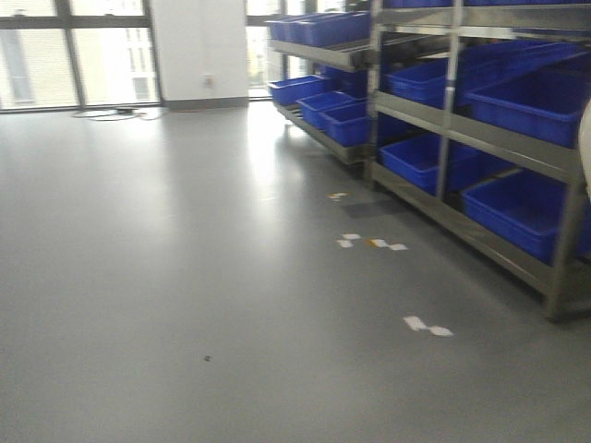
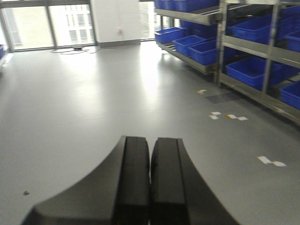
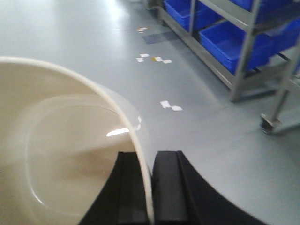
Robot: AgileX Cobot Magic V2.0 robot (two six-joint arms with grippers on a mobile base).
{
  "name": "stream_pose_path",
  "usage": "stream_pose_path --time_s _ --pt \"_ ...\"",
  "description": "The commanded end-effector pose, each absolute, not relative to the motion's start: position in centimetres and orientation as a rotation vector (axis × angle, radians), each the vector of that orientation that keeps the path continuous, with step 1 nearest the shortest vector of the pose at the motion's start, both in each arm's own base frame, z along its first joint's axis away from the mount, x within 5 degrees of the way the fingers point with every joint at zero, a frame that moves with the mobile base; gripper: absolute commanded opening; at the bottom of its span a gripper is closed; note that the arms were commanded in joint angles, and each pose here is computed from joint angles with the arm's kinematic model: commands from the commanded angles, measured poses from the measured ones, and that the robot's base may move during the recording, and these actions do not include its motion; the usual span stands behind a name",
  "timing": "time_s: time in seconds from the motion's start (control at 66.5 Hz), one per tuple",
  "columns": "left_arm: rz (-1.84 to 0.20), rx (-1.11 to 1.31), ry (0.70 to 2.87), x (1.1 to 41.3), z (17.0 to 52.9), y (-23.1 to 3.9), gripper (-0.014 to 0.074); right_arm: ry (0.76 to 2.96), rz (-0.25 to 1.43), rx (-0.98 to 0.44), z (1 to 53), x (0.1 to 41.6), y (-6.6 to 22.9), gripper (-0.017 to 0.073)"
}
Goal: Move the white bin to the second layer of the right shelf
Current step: 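Drive along the yellow-lined aisle past the blue bin shelves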
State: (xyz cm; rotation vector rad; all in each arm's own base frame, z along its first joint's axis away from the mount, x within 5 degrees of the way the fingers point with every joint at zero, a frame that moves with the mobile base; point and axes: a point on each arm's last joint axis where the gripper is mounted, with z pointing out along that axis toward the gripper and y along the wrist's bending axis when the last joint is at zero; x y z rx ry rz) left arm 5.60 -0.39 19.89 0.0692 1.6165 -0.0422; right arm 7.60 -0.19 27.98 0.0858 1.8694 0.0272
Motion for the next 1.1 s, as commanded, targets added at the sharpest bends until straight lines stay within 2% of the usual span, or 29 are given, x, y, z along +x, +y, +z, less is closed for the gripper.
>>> stream_pose_path --time_s 0.0,1.083 --pt "-0.051 0.069 1.551 5.63 19.51 -0.43 0.0085 1.745 0.027 0.086 29.84 7.77 -0.23 0.0048" --pt "-0.051 0.069 1.551 5.63 19.51 -0.43 0.0085 1.745 0.027 0.086 29.84 7.77 -0.23 0.0048"
